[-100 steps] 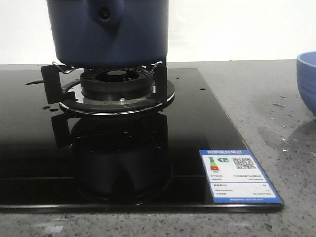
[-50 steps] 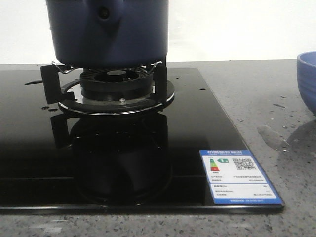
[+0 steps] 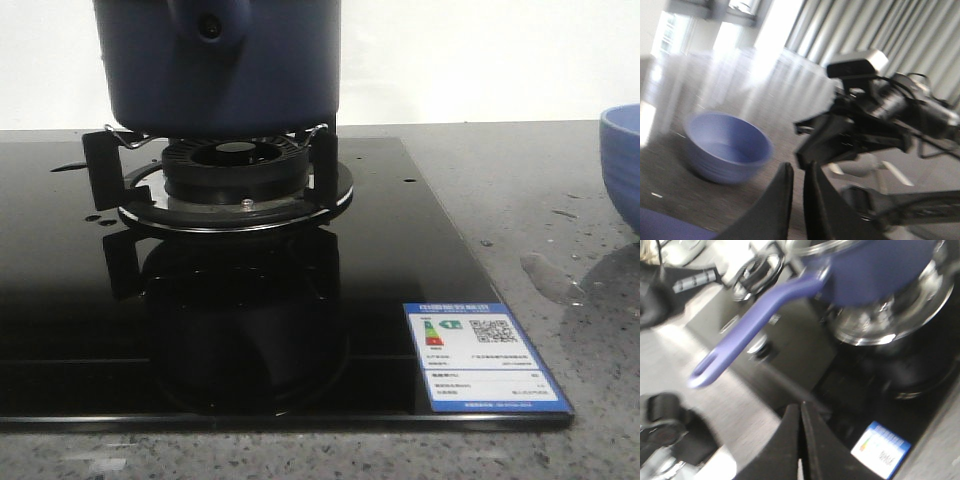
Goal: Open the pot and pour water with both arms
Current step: 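Grasp the blue knob of the glass pot lid with the left gripper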
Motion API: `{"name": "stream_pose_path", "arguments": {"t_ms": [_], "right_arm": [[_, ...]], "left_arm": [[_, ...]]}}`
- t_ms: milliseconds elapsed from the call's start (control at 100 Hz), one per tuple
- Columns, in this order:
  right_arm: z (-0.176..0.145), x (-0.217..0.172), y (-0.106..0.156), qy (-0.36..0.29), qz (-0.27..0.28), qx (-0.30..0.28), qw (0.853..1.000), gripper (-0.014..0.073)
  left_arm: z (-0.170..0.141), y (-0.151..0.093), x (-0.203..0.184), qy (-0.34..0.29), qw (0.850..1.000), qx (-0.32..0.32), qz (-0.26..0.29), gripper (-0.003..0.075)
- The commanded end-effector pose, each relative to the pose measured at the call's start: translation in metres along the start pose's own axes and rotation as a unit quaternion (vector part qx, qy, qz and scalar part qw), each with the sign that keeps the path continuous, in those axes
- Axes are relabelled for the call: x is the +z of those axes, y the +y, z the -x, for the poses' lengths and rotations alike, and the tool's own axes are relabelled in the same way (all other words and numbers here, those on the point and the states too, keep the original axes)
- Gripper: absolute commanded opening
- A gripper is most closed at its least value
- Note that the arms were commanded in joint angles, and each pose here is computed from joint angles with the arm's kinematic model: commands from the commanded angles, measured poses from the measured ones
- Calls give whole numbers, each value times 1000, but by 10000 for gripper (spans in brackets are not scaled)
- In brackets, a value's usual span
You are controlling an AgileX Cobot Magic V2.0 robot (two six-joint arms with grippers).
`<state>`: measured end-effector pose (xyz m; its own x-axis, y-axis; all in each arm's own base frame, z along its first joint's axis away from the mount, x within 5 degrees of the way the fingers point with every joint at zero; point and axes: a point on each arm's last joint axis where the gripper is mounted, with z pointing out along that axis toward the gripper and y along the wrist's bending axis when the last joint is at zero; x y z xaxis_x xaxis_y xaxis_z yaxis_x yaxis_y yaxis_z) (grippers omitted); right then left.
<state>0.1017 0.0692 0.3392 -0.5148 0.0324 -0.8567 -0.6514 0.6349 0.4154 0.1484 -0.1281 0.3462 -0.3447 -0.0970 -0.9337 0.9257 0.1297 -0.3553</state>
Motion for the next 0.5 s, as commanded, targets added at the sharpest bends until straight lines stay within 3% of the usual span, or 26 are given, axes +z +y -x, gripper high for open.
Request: {"name": "stream_pose_path", "arguments": {"t_ms": [0,100,170,220,270,320,490], "right_arm": [[16,-2,2,-50,-4,-24,998,-38],[18,-3,0,-61,-19,-41,997,81],[19,-3,-2,-66,-26,-46,996,228],[19,-3,-2,-66,-26,-46,996,349],[19,-3,-2,-66,-27,-48,996,470],[19,-3,-1,-65,-26,-48,996,536],[18,-8,4,-77,-28,-60,995,556]], "left_arm": [[26,-10,-7,-38,996,81,-30,120],[37,-2,-13,-25,992,122,23,353],[43,5,-14,-22,988,134,69,504],[47,11,-14,-28,985,135,105,564],[50,17,-15,-32,981,136,137,579],[52,24,-17,-35,975,135,173,578],[54,50,-13,-21,967,150,204,578]]}}
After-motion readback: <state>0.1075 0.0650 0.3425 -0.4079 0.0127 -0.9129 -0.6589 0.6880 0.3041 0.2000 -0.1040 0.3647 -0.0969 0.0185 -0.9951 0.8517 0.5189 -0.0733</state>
